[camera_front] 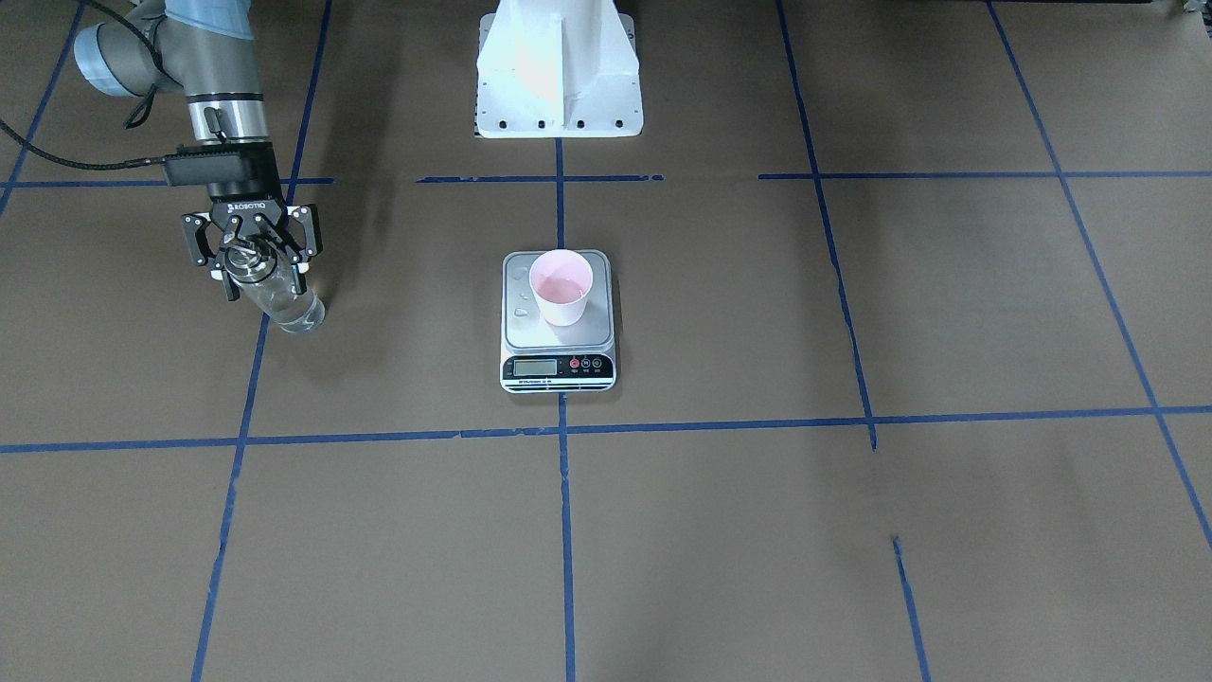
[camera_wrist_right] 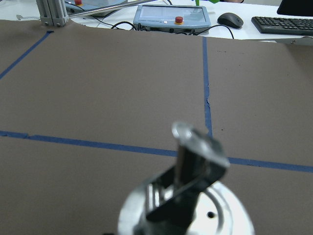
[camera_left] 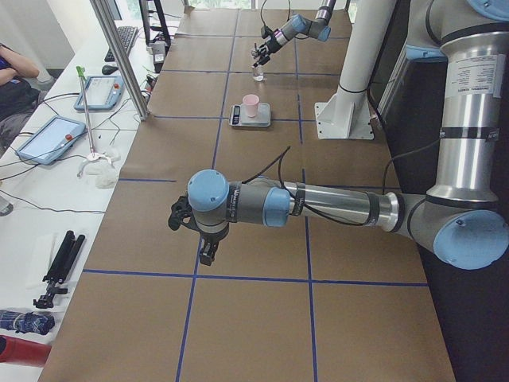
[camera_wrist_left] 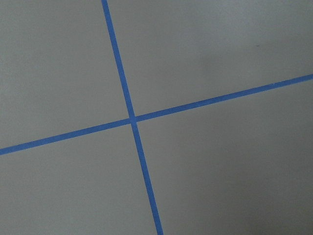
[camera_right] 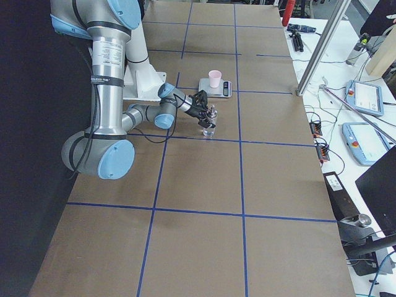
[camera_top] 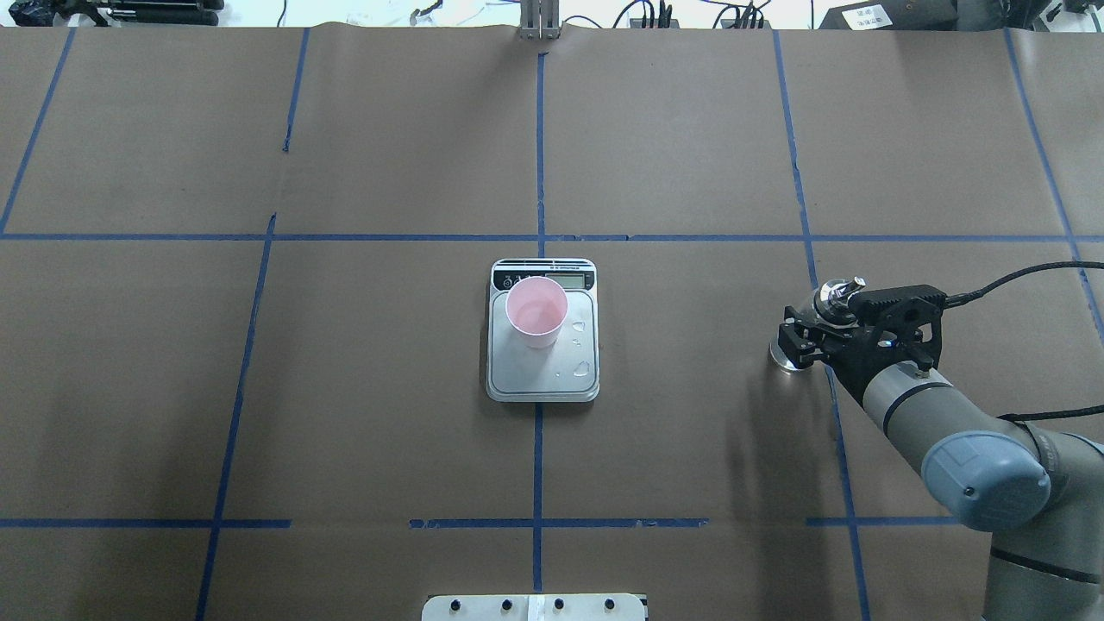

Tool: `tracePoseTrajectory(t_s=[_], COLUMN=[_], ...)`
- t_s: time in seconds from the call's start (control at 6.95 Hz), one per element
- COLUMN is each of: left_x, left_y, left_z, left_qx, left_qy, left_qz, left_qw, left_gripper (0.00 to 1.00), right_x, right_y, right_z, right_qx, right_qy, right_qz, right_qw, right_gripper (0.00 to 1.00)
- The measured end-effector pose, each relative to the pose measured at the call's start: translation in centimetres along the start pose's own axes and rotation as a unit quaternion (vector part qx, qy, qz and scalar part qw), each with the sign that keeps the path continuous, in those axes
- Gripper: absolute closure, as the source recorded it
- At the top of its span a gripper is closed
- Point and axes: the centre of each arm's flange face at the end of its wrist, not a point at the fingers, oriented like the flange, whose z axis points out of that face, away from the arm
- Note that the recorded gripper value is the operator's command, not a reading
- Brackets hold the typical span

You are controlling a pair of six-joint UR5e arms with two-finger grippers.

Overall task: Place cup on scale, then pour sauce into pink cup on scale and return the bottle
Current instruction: 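Lower the sauce bottle onto the table with the right gripper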

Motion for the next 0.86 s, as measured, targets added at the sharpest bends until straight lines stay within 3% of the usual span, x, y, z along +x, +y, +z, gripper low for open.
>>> tracePoseTrajectory(t_s=[0.43,0.86], left_x=[0.0,0.0], left_y=[0.0,0.0], left_z=[0.0,0.0], left_qx=[0.000,0.000], left_qy=[-0.001,-0.001], left_qz=[0.000,0.000], left_qw=[1.0000,1.0000], left_gripper=[0.00,0.00], right_x=[-0.2,-0.9], right_y=[0.4,3.2], right_z=[0.3,-0.2], right_qx=[-0.003,-0.054], right_qy=[0.000,-0.021], right_qz=[-0.003,-0.022], right_qw=[1.0000,0.9981], right_gripper=[0.00,0.00])
